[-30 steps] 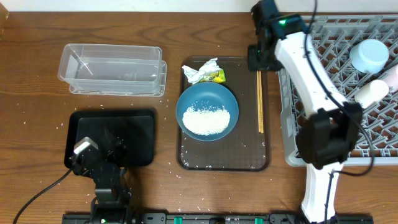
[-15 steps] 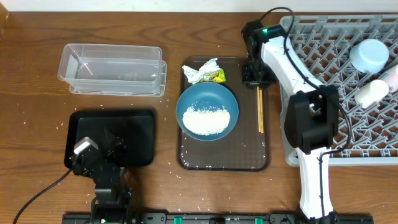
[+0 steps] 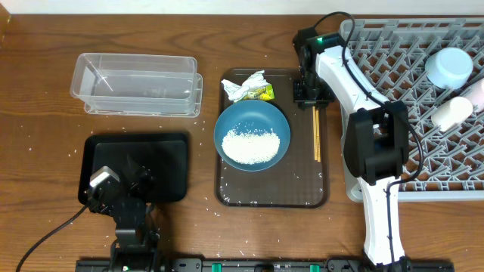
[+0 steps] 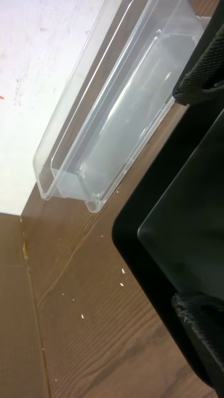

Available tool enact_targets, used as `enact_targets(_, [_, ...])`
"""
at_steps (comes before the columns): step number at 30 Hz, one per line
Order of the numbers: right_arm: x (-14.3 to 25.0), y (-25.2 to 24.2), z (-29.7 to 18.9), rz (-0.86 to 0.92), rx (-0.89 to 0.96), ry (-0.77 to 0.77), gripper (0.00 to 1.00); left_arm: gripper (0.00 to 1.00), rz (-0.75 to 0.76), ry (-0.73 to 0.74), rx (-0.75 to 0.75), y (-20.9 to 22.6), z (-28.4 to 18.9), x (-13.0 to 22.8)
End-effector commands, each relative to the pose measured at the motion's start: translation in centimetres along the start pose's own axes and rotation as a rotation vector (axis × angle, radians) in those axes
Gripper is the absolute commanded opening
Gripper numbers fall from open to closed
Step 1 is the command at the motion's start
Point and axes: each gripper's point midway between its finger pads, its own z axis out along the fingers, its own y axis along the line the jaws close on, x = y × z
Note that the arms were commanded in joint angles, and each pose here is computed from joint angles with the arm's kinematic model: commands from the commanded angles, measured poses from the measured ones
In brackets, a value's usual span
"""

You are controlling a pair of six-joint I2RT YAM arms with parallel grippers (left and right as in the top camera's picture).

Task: Sort waste into correct bins and load items into the dishwasher rack
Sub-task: 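Reach the right gripper to the wooden chopsticks on the brown tray and grasp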

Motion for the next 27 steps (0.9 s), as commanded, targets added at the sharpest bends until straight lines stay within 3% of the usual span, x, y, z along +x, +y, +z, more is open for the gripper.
enact_targets(1, [0.1, -0.4, 0.9, -0.006, 0.017, 0.012, 0.31, 0.98, 0.029, 0.033, -0.034, 0.8, 0.2, 1.4])
enact_targets(18, [0.7, -0.4, 2.9, -0.008, 0.022, 0.029, 0.29, 0.98, 0.029, 0.033, -0.034, 0.8, 0.2, 1.4])
enact_targets(22, [0.7, 0.0, 2.9, -0.006, -0.002, 0.030, 0.01, 0.98, 0.029, 0.033, -0.034, 0.8, 0.2, 1.4])
enact_targets(27, [0.2, 0.6, 1.8, -0.004, -0.043, 0.012, 0.01, 0.98, 0.028, 0.033, -0.034, 0.8, 0.2, 1.3])
